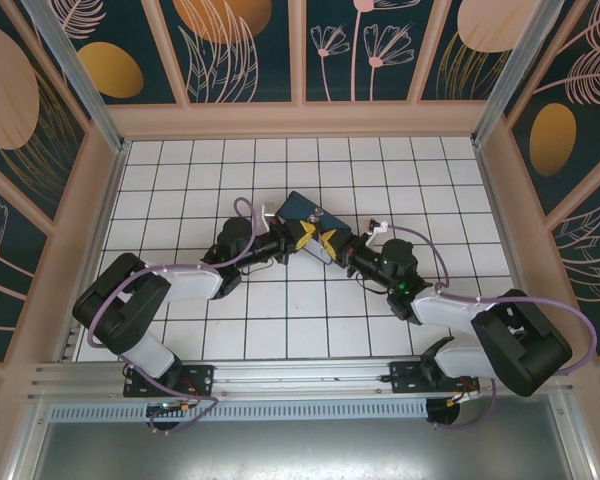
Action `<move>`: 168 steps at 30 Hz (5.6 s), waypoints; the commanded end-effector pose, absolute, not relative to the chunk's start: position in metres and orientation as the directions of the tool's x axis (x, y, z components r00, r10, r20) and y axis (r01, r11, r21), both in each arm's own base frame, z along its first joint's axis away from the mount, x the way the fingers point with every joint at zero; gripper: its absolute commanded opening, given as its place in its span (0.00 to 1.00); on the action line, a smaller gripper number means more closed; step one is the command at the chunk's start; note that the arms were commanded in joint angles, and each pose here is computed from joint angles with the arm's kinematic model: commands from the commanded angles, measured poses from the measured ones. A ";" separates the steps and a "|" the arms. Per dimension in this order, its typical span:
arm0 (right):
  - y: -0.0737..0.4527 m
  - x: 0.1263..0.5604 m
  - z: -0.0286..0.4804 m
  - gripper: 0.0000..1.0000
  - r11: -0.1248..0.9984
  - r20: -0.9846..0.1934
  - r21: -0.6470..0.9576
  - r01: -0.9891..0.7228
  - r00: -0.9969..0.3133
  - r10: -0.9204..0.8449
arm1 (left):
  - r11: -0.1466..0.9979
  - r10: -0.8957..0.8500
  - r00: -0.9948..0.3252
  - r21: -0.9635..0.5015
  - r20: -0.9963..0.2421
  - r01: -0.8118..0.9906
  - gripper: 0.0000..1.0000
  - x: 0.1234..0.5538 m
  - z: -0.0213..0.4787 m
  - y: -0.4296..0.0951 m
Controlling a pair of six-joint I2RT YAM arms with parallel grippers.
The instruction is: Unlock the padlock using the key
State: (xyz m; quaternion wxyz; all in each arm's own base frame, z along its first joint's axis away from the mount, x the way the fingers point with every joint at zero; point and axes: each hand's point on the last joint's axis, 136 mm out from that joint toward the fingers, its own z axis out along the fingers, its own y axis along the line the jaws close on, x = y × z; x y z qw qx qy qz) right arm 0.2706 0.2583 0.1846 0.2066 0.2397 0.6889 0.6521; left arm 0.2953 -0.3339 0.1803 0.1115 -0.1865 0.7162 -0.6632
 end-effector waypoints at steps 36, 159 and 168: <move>0.256 0.288 0.191 0.00 -0.088 0.153 0.988 0.128 -0.696 0.702 | -0.038 -0.313 -0.947 -0.997 0.069 -0.060 0.00 0.263 0.220 -0.362; 0.245 0.265 0.182 0.34 0.716 -0.840 -0.384 -0.582 -0.101 -0.533 | 0.082 -0.505 -0.863 -0.994 0.026 -0.078 0.00 0.311 0.214 -0.313; 0.257 0.257 0.192 0.32 0.633 -0.816 -0.527 -0.567 0.128 -0.564 | 0.081 -0.500 -0.866 -0.994 0.022 -0.072 0.00 0.311 0.215 -0.314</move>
